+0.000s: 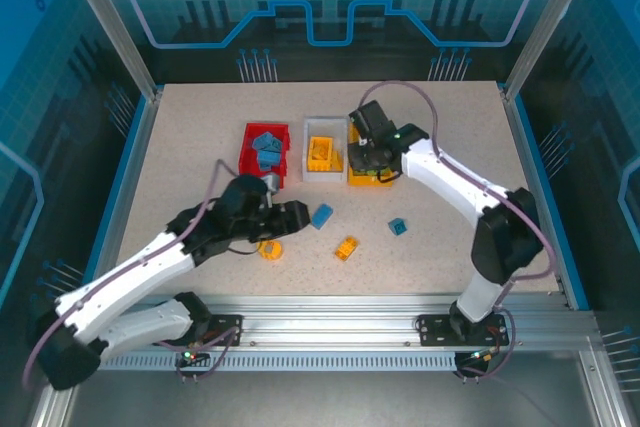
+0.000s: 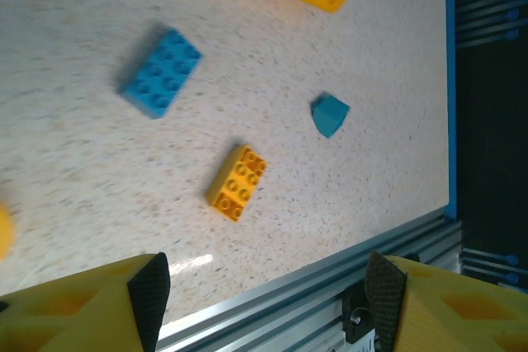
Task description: Sort the legos into containers by color
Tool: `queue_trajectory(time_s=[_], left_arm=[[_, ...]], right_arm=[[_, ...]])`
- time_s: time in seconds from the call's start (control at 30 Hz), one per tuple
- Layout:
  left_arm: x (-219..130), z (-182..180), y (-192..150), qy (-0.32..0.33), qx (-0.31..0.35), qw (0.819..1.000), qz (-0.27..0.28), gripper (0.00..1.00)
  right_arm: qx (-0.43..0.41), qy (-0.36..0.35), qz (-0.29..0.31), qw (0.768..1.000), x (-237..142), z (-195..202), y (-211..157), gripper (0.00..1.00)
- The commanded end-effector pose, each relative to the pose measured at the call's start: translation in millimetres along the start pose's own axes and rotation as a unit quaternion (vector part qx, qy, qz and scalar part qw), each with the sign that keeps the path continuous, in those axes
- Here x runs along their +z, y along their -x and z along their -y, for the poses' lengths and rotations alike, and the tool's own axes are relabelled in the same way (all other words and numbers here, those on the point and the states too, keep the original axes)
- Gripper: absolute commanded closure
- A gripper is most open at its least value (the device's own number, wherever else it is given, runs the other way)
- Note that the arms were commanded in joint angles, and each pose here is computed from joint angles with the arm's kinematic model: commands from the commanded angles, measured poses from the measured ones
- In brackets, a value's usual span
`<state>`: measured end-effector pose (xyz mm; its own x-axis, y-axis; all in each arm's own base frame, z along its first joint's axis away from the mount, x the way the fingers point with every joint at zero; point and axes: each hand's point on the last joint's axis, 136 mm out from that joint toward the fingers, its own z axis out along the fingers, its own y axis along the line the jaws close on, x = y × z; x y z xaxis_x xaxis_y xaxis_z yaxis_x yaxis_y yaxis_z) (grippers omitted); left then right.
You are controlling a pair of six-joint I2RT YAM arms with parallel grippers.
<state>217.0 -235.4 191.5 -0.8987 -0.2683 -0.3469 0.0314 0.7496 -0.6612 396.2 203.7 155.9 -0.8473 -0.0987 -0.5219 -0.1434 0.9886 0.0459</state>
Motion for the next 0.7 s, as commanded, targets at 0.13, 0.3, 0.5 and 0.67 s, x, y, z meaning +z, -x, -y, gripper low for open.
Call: queue_trajectory(time_s=[0.13, 0.3, 0.5, 0.67], left_arm=[[39, 62, 18, -0.017, 0.092, 0.995, 0.021, 0.32], [58, 62, 13, 0.003, 0.115, 0.993, 0.007, 0.32], [65, 52, 4, 0.017, 0.122, 0.992, -0.006, 0.32], [71, 45, -5, 0.030, 0.127, 0.991, -0.023, 0.30]], right_arm=[[0.045, -0.098, -0.076, 0.991, 62, 38, 15, 0.66], [0.054, -0.115, -0.092, 0.988, 81, 45, 19, 0.61], [0.051, -0.105, -0.088, 0.989, 82, 40, 22, 0.48], [0.044, -0.088, -0.057, 0.994, 54, 28, 32, 0.46]])
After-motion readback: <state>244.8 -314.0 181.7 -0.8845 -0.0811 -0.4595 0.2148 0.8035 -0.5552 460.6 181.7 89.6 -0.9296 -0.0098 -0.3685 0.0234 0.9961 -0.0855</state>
